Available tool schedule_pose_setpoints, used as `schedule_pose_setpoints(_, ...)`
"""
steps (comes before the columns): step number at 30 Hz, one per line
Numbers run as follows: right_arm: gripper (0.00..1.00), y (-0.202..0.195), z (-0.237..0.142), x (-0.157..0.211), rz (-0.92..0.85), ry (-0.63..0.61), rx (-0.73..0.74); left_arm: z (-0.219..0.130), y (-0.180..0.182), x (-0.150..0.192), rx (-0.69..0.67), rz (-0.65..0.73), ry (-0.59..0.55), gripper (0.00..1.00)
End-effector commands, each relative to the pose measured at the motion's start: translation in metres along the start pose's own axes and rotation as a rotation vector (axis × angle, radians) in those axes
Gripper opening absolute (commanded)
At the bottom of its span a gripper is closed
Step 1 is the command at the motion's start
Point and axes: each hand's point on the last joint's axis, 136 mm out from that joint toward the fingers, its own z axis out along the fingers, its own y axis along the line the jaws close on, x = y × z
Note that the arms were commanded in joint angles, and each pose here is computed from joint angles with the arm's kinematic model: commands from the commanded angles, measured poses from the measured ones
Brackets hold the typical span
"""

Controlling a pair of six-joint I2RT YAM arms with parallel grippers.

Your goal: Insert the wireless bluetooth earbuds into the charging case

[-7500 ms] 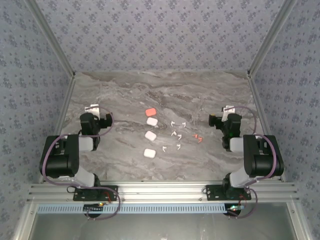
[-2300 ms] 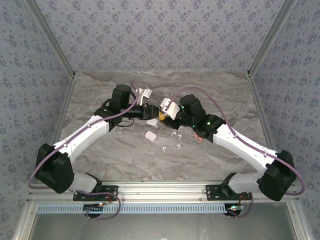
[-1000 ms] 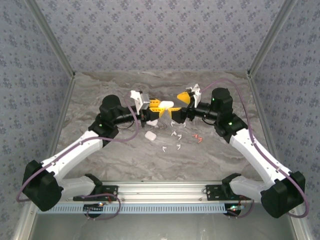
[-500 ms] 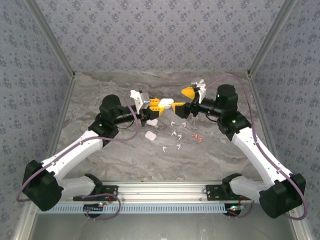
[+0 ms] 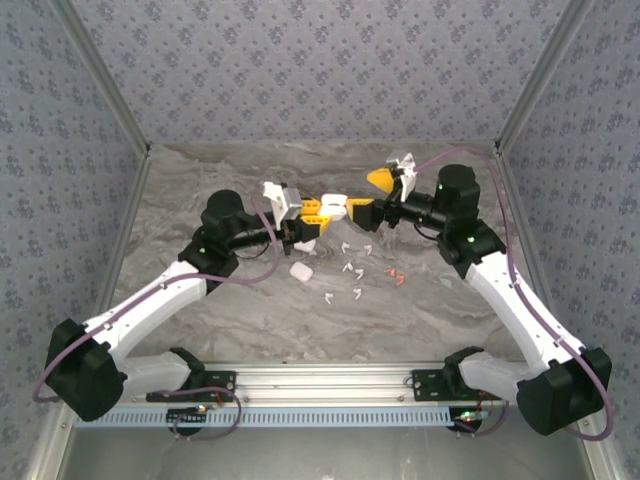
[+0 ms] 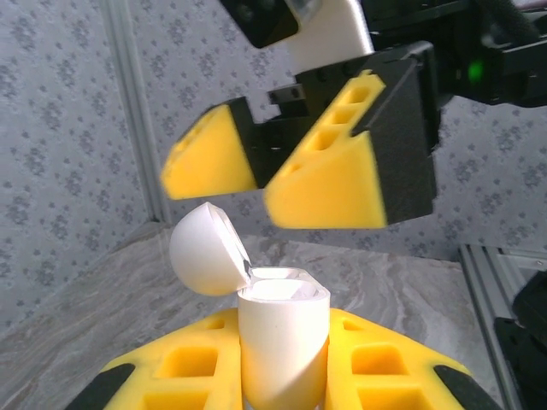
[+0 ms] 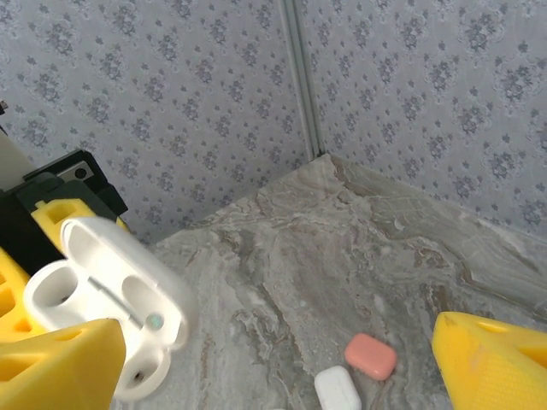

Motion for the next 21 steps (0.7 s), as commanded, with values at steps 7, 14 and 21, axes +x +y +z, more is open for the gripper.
schedule_pose_setpoints(7, 0.87, -0.030, -0.037, 0.065, 0.219, 0.218, 0.287, -0.021, 0.015, 0.030, -0.157, -0.089, -0.086, 0.00)
schedule_pose_setpoints(14, 0.67, -0.042, -0.046, 0.175, 0.432, 0.551, 0.469, -0.041, 0.013, 0.047, -0.215, -0.135, -0.093, 0.00)
schedule_pose_setpoints(21, 0.57, -0.026, -0.025, 0.256, 0.503, 0.786, 0.527, -0.055, 0.006, 0.061, -0.241, -0.148, -0.035, 0.00)
